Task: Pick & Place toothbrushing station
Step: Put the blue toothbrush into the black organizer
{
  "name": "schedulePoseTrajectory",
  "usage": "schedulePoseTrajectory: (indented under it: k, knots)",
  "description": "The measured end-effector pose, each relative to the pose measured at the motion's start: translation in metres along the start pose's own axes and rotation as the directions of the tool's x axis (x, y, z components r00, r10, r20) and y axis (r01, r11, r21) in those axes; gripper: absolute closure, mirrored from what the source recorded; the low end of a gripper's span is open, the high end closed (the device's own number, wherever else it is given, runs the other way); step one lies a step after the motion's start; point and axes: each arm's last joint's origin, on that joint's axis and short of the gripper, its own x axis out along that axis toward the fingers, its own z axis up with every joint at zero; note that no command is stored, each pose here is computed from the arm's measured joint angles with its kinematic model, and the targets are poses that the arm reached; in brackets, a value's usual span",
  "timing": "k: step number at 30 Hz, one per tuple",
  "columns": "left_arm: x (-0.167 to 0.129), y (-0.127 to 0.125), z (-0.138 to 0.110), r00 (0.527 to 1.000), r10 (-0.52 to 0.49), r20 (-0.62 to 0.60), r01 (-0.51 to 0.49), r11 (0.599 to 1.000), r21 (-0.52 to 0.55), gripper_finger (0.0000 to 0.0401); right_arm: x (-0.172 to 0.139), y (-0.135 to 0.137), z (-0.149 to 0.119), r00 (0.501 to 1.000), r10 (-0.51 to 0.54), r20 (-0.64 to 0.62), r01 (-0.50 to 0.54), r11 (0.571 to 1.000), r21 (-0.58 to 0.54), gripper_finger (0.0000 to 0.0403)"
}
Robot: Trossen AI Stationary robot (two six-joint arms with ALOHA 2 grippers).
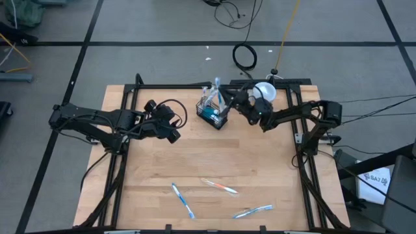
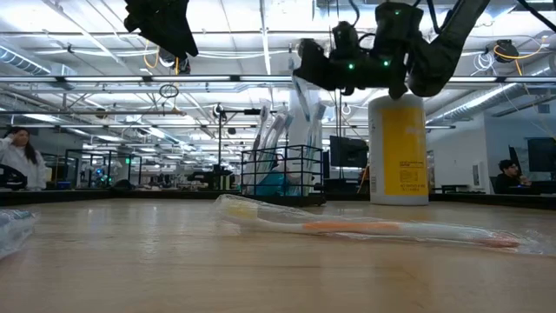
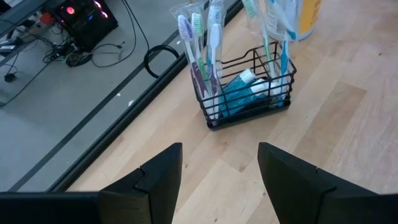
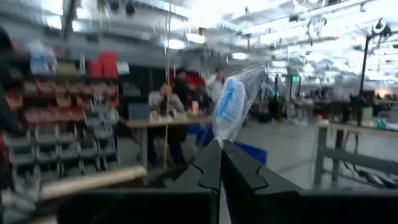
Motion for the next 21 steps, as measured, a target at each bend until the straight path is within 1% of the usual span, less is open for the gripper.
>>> schedulePoseTrajectory:
  k: [2,4,12,16,21]
  knots:
    - [0.000,0.000,0.000,1.000,0.000,0.000,0.000,1.000,0.000,0.0185,0.000,0.000,-0.004,0.999,-0.026,-0.044,0.024,0.999,-0.042,0.0403]
    - [0.000,0.000,0.000,1.000,0.000,0.000,0.000,1.000,0.000,0.0185,0.000,-0.001,-0.005,0.998,-0.049,-0.047,0.045,0.996,-0.072,0.0403]
    - [0.000,0.000,0.000,1.000,0.001,0.000,-0.001,1.000,0.007,0.0185,-0.001,-0.003,0.012,0.991,-0.067,0.118,0.087,0.981,-0.175,0.0403]
    - [0.000,0.000,0.000,1.000,0.001,0.000,-0.001,1.000,0.006,0.0185,0.000,-0.007,0.013,0.989,-0.080,0.124,0.106,0.969,-0.222,0.0403]
    - [0.000,0.000,0.000,1.000,0.001,0.000,-0.001,1.000,0.006,0.0185,0.003,-0.019,0.012,0.985,-0.113,0.129,0.141,0.963,-0.231,0.0403]
